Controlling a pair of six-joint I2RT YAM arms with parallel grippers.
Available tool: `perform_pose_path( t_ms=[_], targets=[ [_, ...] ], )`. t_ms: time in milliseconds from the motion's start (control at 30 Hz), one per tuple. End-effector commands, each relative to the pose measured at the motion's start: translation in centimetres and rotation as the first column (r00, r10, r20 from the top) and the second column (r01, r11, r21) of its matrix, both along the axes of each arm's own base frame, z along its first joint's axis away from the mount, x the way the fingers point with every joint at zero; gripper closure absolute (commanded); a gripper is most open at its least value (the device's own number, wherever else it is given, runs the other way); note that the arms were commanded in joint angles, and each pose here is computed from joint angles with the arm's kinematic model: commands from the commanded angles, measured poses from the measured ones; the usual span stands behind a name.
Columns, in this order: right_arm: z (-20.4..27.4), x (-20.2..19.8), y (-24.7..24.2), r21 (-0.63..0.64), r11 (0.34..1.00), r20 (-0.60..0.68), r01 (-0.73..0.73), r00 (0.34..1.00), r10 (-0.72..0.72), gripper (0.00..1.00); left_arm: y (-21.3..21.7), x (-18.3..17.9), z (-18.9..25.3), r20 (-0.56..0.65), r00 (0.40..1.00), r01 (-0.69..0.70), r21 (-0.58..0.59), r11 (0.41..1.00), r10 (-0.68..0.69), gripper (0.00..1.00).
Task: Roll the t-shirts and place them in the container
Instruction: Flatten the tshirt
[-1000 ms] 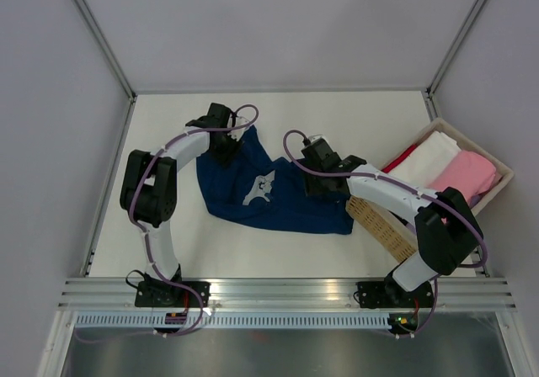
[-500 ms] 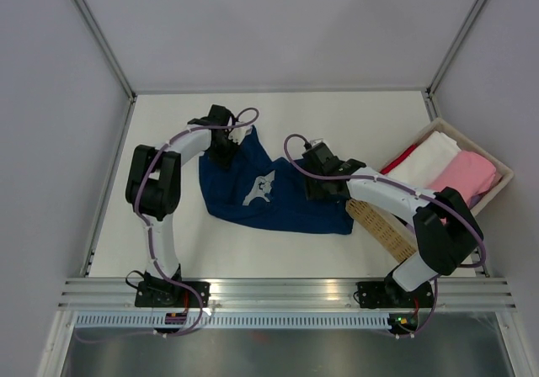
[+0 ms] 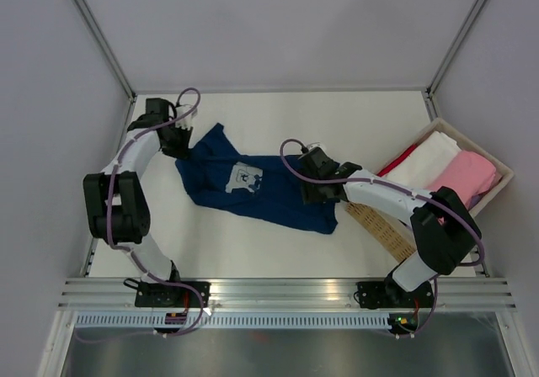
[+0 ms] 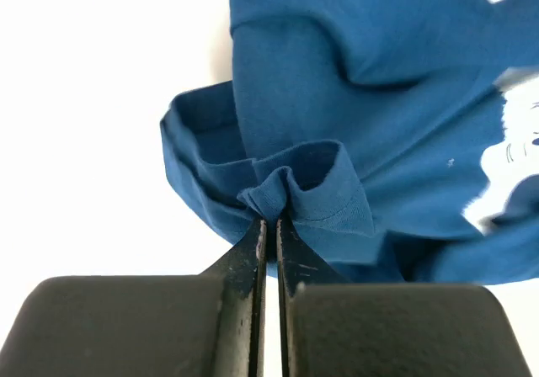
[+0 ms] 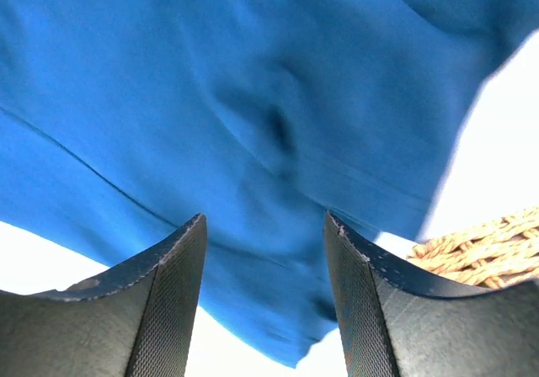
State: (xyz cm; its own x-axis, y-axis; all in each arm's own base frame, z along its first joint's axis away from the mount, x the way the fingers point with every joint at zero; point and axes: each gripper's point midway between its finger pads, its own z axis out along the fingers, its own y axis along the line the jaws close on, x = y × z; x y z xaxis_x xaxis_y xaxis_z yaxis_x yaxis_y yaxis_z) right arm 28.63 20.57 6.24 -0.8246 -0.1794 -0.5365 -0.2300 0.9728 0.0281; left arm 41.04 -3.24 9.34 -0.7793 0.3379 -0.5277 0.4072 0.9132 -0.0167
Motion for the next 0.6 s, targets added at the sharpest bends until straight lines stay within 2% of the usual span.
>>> perform_pose_path(
  t_ms=[0, 167, 367, 500, 567],
  targets=[
    [-0.5, -0.5, 0.3, -0.052, 0.999, 0.007, 0.005, 1.000, -0.005, 0.36, 3.1, -2.3, 0.9, 0.013, 0.998, -0.063, -0.034, 0.997, 0.064, 0.98],
    [-0.9, -1.3, 0.4, -0.070, 0.998, -0.004, -0.003, 1.000, 0.002, 0.34, 5.8, -5.9, 0.0, -0.007, 0.995, -0.103, -0.021, 0.994, 0.103, 0.96],
    [-2.0, -2.1, 3.2, 0.049, 0.996, -0.055, -0.079, 0.995, 0.082, 0.37, 7.2, -8.0, -1.8, -0.057, 0.986, -0.159, -0.051, 0.986, 0.156, 0.88],
    [-3.6, -1.2, 3.4, 0.024, 0.996, -0.059, -0.091, 0.994, 0.092, 0.39, 7.6, -8.3, -1.5, -0.047, 0.982, -0.188, -0.050, 0.981, 0.186, 0.85],
    [-5.0, -1.3, 3.0, -0.010, 0.995, -0.087, -0.095, 0.992, 0.094, 0.39, 7.7, -8.7, -1.6, -0.047, 0.980, -0.193, -0.041, 0.980, 0.191, 0.80]
  ],
)
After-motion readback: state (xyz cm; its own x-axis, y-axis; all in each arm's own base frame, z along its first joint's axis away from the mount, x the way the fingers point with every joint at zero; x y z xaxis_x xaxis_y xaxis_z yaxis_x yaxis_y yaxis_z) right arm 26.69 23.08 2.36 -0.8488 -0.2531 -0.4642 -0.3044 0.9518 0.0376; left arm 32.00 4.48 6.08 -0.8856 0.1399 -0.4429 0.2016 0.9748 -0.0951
